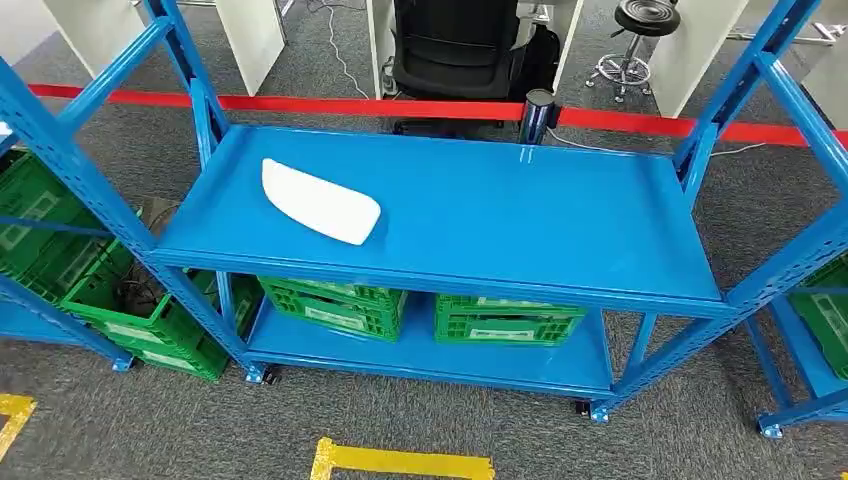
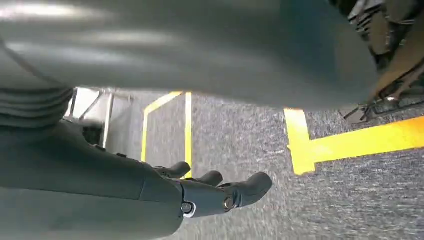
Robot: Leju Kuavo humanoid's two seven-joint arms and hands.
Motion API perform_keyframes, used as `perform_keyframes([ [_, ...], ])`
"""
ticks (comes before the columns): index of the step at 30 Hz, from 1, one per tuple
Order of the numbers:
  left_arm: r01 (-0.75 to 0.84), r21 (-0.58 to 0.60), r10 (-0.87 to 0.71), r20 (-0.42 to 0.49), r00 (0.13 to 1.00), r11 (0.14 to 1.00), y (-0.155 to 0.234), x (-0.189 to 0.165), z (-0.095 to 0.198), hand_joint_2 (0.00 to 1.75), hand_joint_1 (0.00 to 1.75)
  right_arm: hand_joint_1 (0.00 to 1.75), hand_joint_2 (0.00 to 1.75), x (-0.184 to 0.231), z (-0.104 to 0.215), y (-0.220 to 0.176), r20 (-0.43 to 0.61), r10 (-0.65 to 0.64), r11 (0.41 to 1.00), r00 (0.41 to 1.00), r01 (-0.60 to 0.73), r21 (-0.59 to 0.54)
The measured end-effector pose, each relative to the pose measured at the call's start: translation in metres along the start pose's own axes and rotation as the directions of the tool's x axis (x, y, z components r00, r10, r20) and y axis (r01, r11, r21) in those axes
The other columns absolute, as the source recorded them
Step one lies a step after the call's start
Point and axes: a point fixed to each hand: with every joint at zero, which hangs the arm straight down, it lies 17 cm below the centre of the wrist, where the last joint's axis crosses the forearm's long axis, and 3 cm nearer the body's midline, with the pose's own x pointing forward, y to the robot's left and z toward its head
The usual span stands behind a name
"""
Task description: Take the parts from the cabinet and place them on the table.
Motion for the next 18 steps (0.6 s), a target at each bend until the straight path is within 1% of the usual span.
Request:
perform_keyframes([
  [5,-0.021,-0.018,0.021,-0.027,0.999,1.0,0.001,-0.016,0.004,0.0,0.0,0.0,0.0,-0.011,0.003,-0.002,0.019,0.106,0.994,0.994,-0.107,0.015],
  [18,-0.021,-0.02,0.02,-0.016,1.0,1.0,0.004,-0.014,0.005,0.0,0.0,0.0,0.0,-0.009,0.004,-0.008,0.039,0.094,0.995,0.995,-0.095,0.008],
])
